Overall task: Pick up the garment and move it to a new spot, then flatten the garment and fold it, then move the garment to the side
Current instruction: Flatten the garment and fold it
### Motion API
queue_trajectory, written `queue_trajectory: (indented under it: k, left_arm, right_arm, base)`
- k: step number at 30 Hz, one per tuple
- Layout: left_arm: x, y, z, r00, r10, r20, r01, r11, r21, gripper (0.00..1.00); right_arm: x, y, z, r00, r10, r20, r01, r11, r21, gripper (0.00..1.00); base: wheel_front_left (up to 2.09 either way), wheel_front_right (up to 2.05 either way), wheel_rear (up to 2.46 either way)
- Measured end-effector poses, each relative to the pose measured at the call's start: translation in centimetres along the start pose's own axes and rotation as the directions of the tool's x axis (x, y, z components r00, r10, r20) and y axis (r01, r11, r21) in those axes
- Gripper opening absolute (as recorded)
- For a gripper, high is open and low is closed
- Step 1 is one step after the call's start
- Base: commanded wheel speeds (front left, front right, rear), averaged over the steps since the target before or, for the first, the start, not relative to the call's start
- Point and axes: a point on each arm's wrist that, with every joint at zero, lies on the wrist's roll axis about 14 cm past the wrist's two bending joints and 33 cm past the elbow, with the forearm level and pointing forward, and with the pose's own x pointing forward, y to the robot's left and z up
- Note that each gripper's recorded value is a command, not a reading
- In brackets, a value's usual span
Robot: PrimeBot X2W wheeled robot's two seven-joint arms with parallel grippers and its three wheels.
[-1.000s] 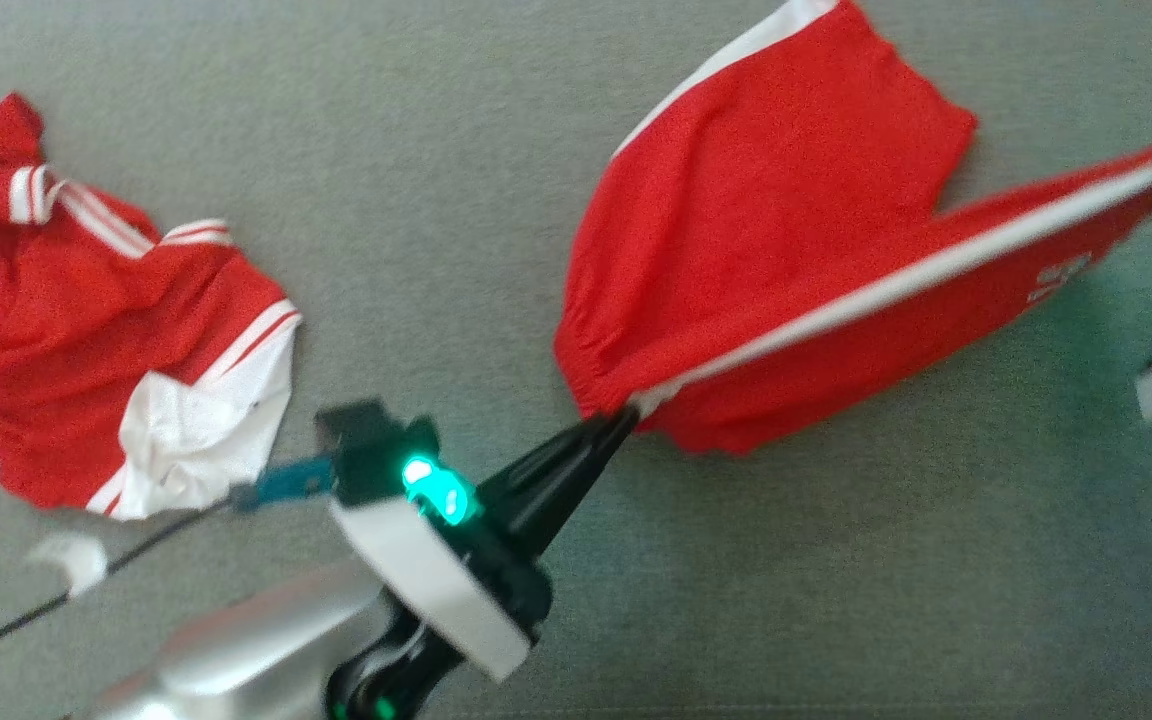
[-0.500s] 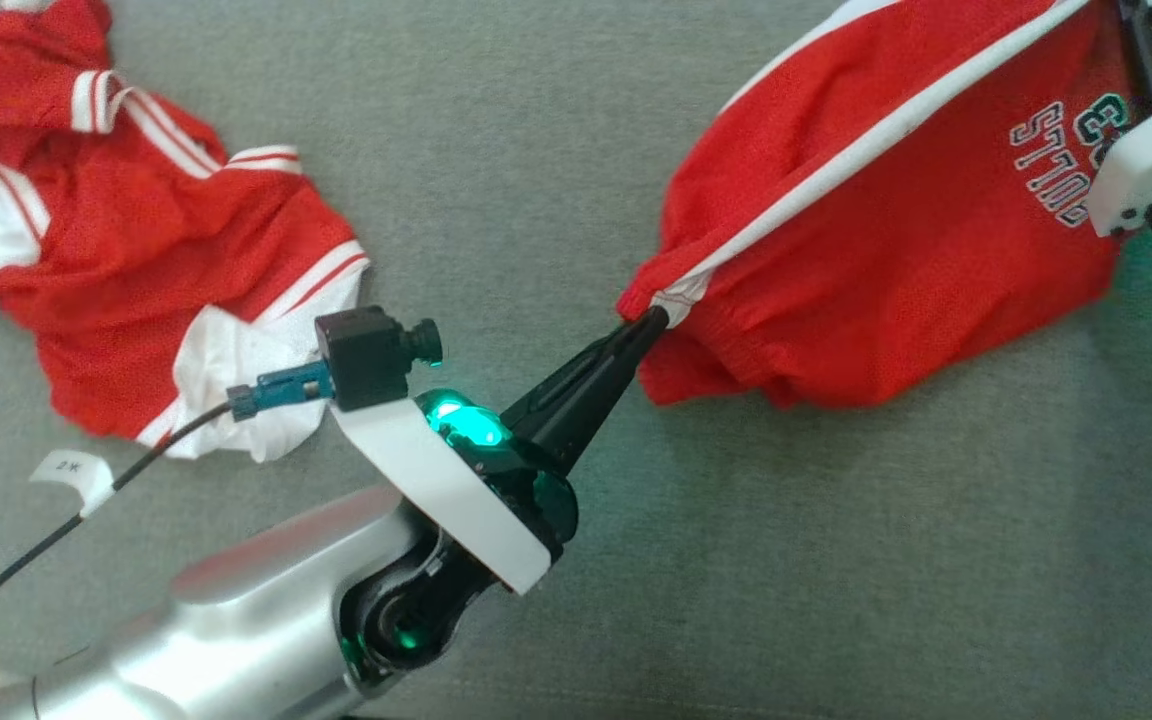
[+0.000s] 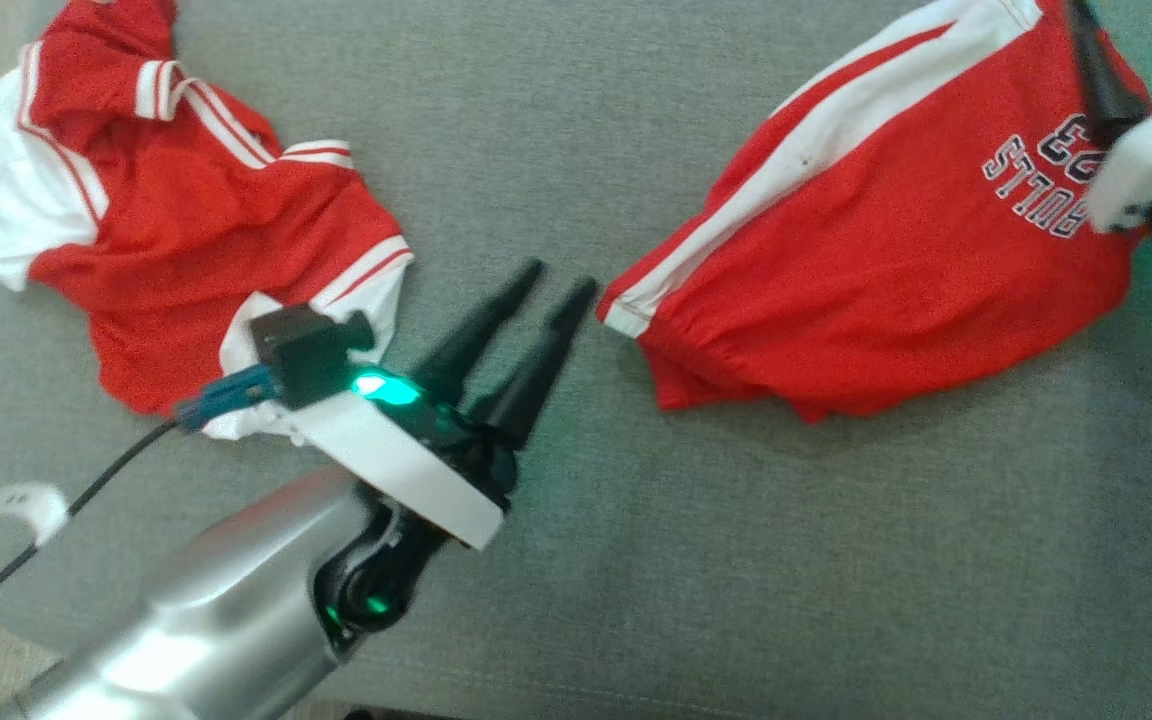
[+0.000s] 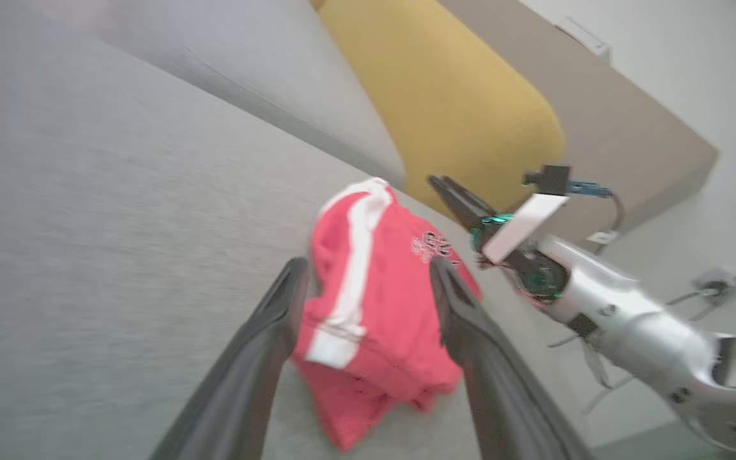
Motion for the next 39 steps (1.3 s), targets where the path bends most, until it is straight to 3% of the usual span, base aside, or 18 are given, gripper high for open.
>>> queue_trajectory:
  k: [5,11,15,17,18,22,30,39]
  left_arm:
    - [-1.8,2.3,2.3,0.976,0.130,0.173,-0.160,0.972,0.174,1.00]
    - [-4.5,0.7,5.0,0.895,0.186,0.404,-0.327,0.891,0.314,1.00]
    - [-6.7,-0.5,6.0,0.841,0.204,0.502,-0.416,0.837,0.357,1.00]
    - [-7.6,-0.6,5.7,0.825,0.224,0.519,-0.448,0.819,0.358,1.00]
    - [-7.9,-0.8,5.5,0.822,0.229,0.522,-0.455,0.815,0.358,1.00]
    - [-8.8,-0.9,5.1,0.812,0.238,0.533,-0.473,0.803,0.362,1.00]
    - [-7.8,-1.8,5.5,0.826,0.179,0.534,-0.434,0.807,0.401,1.00]
    - [-4.8,-4.2,4.3,0.877,0.063,0.476,-0.306,0.838,0.452,1.00]
  right_arm:
    - [-0.9,-1.7,-2.5,0.991,-0.012,-0.135,0.016,0.999,0.029,1.00]
    - [-2.0,-1.0,-7.1,0.937,0.044,-0.347,-0.001,0.993,0.121,1.00]
    - [-1.9,-1.1,-7.2,0.914,0.058,-0.402,-0.003,0.991,0.137,1.00]
    - [-2.1,-0.8,-7.1,0.906,0.070,-0.417,-0.006,0.988,0.152,0.24]
    - [-2.2,-0.5,-7.2,0.901,0.078,-0.426,-0.010,0.987,0.161,0.00]
    - [-2.8,0.0,-7.0,0.902,0.091,-0.423,-0.014,0.983,0.181,0.00]
    - [-5.3,-3.9,-6.3,0.946,-0.059,-0.320,0.133,0.967,0.216,0.00]
    - [-13.3,-11.0,-6.8,0.915,-0.260,-0.309,0.329,0.924,0.195,0.00]
  base:
    - [0.00,0.00,0.00]
    - [0.00,0.00,0.00]
    - [0.00,0.00,0.00]
    - [0.00,0.00,0.00]
    - [0.00,0.00,0.00]
    - [0.00,0.00,0.00]
    - [0.00,0.00,0.00]
    - [0.00,0.00,0.00]
